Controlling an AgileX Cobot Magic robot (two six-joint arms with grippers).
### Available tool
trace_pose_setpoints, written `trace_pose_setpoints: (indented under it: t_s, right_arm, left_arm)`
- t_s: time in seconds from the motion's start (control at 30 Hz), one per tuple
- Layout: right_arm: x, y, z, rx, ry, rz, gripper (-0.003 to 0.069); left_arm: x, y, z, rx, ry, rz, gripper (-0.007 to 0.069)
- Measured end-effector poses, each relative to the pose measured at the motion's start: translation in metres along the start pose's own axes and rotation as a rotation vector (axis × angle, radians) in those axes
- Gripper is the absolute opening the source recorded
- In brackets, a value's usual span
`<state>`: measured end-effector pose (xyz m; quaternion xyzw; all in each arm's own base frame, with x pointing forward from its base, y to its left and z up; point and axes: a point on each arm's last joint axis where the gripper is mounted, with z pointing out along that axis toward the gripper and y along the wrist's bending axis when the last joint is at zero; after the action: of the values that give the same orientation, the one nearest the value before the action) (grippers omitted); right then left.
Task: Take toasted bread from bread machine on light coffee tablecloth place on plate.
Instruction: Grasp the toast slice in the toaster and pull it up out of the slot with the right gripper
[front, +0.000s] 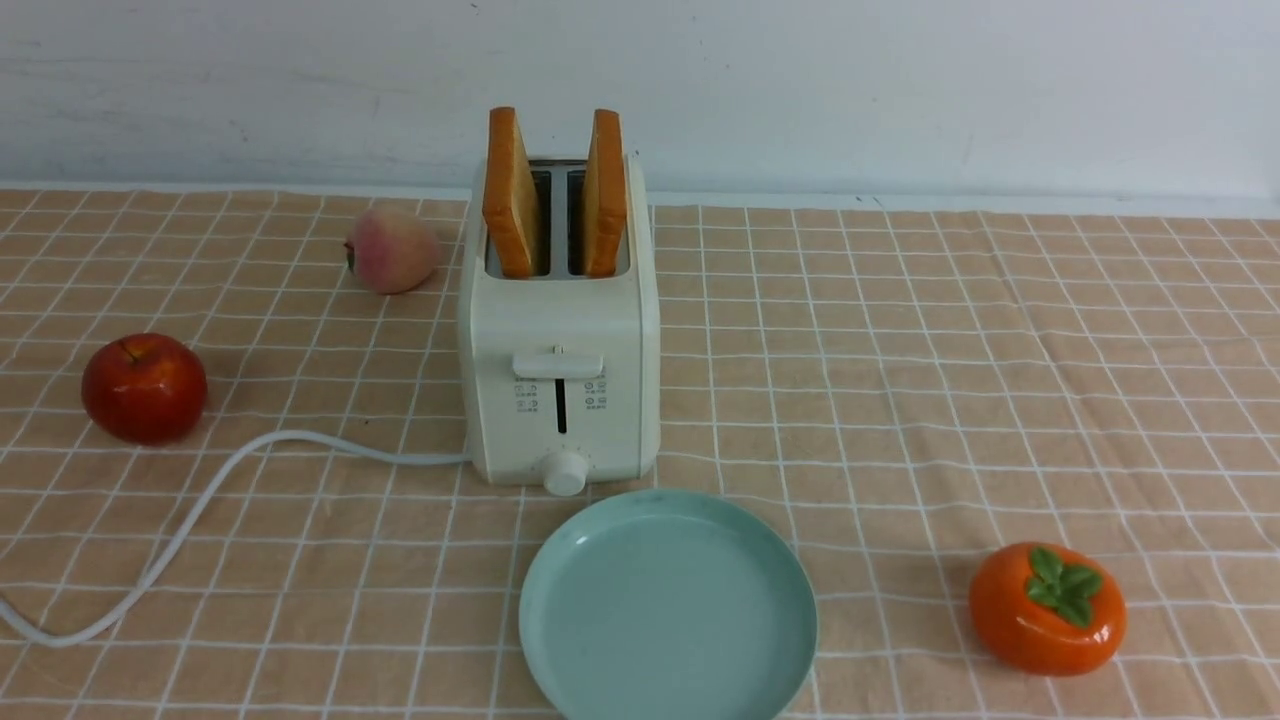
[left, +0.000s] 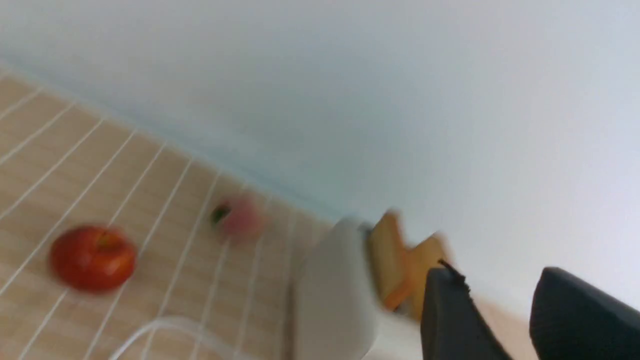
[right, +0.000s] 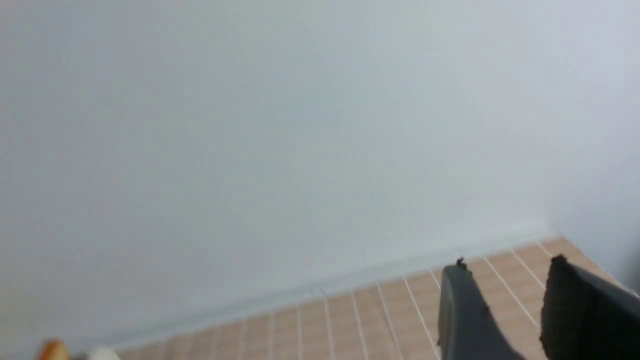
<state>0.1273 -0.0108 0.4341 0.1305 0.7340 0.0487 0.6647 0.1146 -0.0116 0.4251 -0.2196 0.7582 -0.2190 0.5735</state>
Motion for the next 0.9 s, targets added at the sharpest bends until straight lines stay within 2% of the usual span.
trace_pose_setpoints:
  t_s: [0.03,0.13,0.27,0.37,0.4,0.5,0.57,0.63,0.83,0.9]
  right_arm:
    - [0.009,0.001,0.012,0.001,0.069,0.006,0.0239]
    - [0.028,0.013,0.026,-0.069,0.182,0.014,0.0239]
    - [0.057,0.04,0.042,-0.198,0.353,0.035,0.0239]
    - [0.073,0.058,0.054,-0.26,0.468,0.073,0.0239]
    - [0.082,0.074,0.062,-0.307,0.547,0.076,0.0239]
    - [0.09,0.12,0.083,-0.452,0.667,-0.025,0.0239]
    - [0.088,0.134,0.091,-0.492,0.683,-0.054,0.0239]
    - [0.078,0.168,0.114,-0.566,0.694,-0.081,0.0242]
    - [0.075,0.223,0.177,-0.597,0.735,-0.101,0.0283]
    - [0.084,0.242,0.205,-0.6,0.773,-0.118,0.0333]
  left_arm:
    - [0.006,0.005,0.015,-0.075,0.083,0.008,0.0238]
    - [0.019,0.012,0.044,-0.196,0.233,0.012,0.0238]
    - [0.04,0.019,0.069,-0.308,0.443,-0.033,0.0238]
    - [0.049,0.022,0.073,-0.351,0.54,-0.057,0.0238]
    - [0.054,0.023,0.075,-0.367,0.602,-0.056,0.0238]
    - [0.059,0.022,0.073,-0.351,0.665,-0.026,0.0238]
    - [0.06,0.021,0.073,-0.344,0.678,-0.017,0.0238]
    - [0.061,0.02,0.071,-0.331,0.7,-0.004,0.0238]
    - [0.068,0.014,0.069,-0.303,0.743,0.037,0.0238]
    - [0.071,0.01,0.068,-0.286,0.757,0.058,0.0238]
